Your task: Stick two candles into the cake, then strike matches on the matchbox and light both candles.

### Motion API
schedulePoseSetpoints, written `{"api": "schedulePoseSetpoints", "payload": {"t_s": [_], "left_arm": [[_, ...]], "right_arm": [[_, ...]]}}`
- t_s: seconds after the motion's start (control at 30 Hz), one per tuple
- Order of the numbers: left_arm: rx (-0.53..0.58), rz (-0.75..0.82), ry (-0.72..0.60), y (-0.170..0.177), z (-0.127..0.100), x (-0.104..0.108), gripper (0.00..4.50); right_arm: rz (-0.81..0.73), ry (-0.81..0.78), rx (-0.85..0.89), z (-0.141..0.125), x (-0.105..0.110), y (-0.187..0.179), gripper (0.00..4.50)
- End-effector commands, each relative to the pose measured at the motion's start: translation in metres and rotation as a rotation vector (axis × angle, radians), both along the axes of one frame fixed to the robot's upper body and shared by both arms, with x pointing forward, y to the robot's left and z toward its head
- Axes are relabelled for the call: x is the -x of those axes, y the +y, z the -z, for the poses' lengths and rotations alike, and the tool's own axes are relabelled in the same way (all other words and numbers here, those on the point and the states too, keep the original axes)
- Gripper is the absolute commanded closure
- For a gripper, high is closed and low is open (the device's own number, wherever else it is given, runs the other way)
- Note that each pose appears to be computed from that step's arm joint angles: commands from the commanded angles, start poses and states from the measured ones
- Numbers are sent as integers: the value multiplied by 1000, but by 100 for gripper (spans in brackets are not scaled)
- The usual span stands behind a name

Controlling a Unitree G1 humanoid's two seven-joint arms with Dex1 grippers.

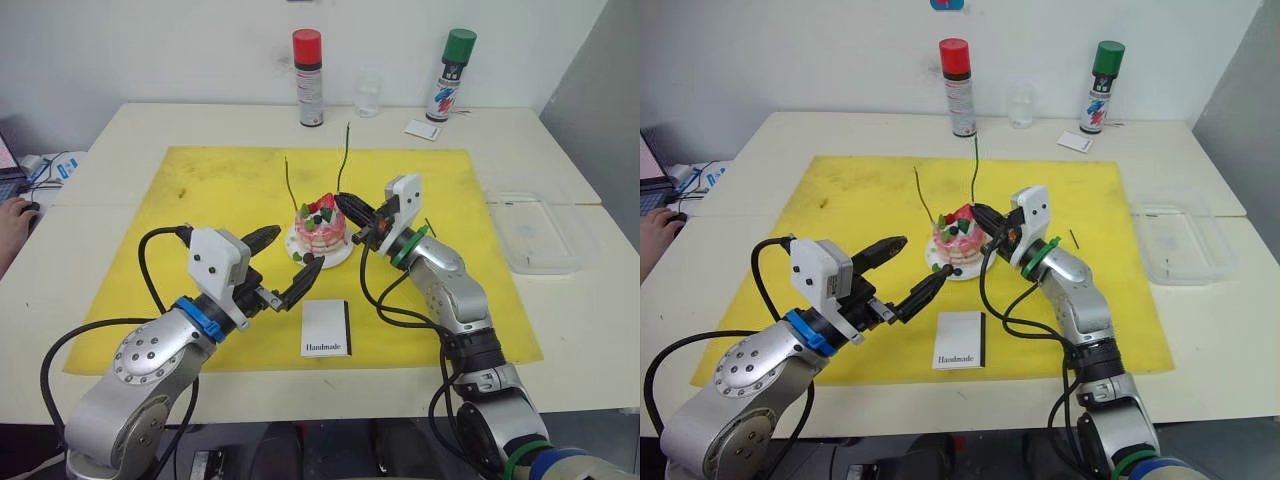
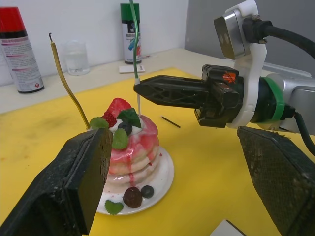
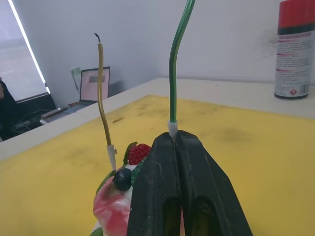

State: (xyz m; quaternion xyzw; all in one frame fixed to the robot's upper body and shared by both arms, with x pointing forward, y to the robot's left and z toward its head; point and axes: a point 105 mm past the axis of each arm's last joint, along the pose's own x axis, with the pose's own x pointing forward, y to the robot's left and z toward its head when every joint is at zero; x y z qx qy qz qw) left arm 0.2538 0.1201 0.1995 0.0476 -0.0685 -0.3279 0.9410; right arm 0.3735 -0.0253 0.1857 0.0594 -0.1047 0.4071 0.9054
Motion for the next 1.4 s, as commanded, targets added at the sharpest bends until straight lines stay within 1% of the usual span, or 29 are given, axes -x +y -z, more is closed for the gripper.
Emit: {"api": "schedulePoseSetpoints", "payload": {"t_s": [0.03,0.6,1.07,1.4], "left_arm": [[1,16,-45,-3,-11,5,0],[4,27,-38,-6,-10,4,0],[9,33,-37,-7,-10,6,0],[8,40,-35,-8,-10,6,0]], "right_arm": [[9,-58,-11,-13,2,-3,447],[-11,-27,2,-6,8,0,447],[21,-62,36,-7,3,-4,447],[10,-39,31,-3,5,-1,447]]}}
